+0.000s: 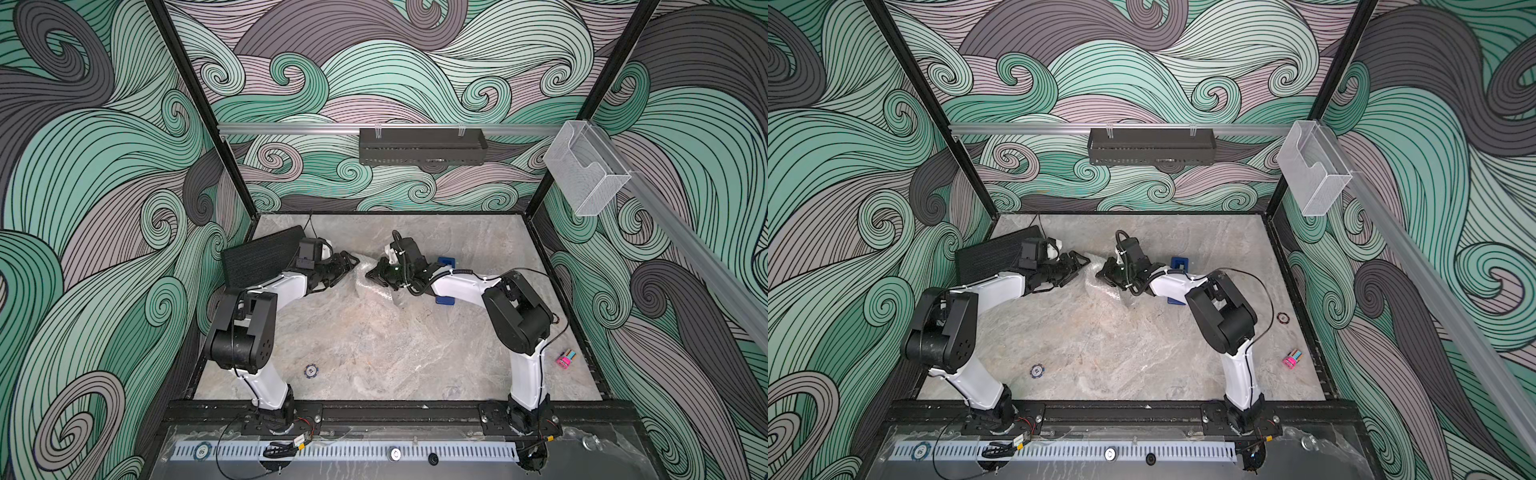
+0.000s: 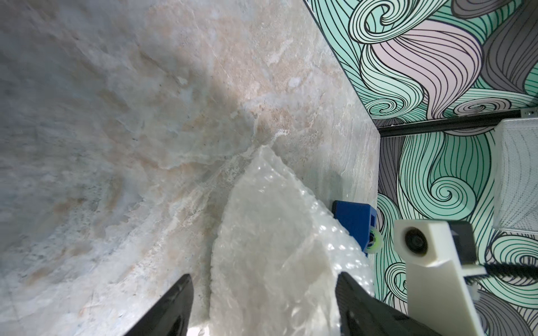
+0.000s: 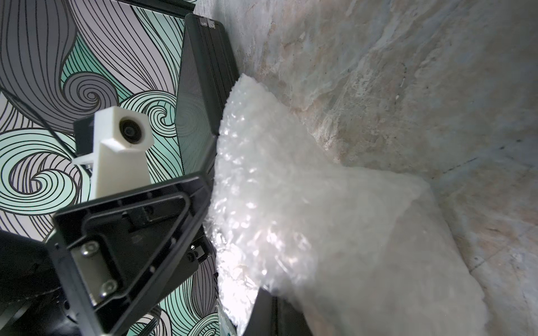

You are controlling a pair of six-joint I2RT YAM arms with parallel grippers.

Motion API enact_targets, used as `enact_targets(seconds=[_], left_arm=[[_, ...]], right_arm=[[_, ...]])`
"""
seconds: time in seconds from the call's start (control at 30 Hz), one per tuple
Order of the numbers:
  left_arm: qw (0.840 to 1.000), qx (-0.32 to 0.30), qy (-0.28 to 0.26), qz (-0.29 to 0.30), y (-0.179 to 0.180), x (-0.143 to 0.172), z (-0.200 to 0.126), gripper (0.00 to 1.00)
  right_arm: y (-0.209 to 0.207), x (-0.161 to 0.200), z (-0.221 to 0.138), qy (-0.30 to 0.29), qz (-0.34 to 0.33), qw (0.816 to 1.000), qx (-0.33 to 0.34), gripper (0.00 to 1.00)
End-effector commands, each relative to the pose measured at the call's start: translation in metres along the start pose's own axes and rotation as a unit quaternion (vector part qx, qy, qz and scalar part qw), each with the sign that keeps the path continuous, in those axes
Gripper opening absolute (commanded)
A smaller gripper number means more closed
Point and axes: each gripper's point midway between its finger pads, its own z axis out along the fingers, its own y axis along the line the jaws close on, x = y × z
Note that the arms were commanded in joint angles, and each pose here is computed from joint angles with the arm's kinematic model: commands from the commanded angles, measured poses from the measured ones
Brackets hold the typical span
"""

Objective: Wrap mugs in bubble wrap
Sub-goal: Stick the tape on the bubble wrap.

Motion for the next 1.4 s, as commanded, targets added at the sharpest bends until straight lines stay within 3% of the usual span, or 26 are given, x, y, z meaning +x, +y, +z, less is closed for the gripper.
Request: enact_targets(seconds=[0.0,0.23,0.7,1.0,1.37], left_arm=[[1.0,0.022,0.002,0.006,-0.01,-0.009,0.008,0.78],[1.0,-0.014,0.018,-0.01,0.017,0.006,0.013,0.73],[1.0,-0.011,0.014,-0.006,0.012,0.003,0.01,0.69],[1.0,-0.011,0.013,-0.007,0.012,0.002,0.01,0.67],[0.998,-0.001,-0.061,0.006,-0.028,-0.028,-0.04,0.75]], right_arm=[[-0.025,0.003,0.01,0.007,0.014,0.999,0.034,0.0],[-0.02,0.001,0.006,0.005,0.002,0.999,0.038,0.05],[0.0,-0.008,-0.011,-0.008,-0.036,0.998,0.053,0.33],[0.01,-0.013,-0.025,-0.026,-0.055,0.996,0.071,0.4],[0.024,-0.015,-0.034,-0.037,-0.07,0.995,0.069,0.48]])
